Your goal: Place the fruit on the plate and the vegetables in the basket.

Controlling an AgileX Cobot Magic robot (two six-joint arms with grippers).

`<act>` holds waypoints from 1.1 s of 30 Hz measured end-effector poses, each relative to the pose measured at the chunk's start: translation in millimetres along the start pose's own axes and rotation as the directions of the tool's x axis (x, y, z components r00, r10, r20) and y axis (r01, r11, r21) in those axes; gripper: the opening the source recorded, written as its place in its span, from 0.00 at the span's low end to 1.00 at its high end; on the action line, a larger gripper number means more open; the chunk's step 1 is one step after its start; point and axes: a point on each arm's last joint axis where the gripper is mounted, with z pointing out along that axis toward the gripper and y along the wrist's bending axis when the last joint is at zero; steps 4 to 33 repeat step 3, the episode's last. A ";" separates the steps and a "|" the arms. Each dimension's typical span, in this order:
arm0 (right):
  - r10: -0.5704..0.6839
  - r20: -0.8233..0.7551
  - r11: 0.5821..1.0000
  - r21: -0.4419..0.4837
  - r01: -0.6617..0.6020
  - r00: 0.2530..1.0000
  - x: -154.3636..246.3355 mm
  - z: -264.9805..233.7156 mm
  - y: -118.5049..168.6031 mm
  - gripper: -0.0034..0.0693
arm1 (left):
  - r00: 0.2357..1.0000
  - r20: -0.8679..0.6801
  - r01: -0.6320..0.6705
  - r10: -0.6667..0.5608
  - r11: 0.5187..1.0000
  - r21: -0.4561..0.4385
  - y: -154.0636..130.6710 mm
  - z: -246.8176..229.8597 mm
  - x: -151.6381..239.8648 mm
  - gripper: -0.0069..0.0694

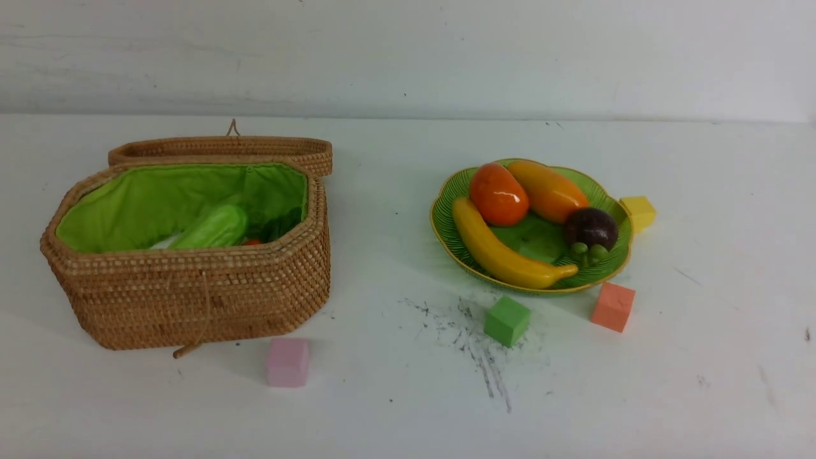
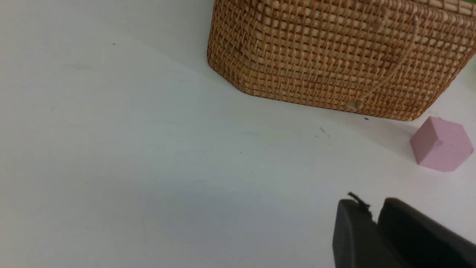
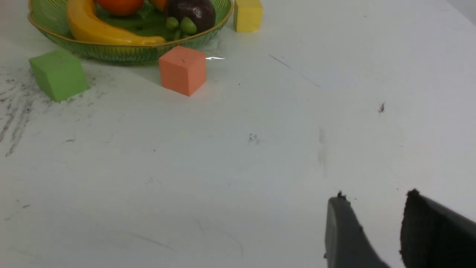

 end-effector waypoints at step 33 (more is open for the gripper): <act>0.000 0.000 1.000 0.000 0.000 1.000 0.0 0.0 0.0 0.38 | 1.000 0.000 0.000 0.000 1.000 0.000 0.0 0.0 0.0 0.21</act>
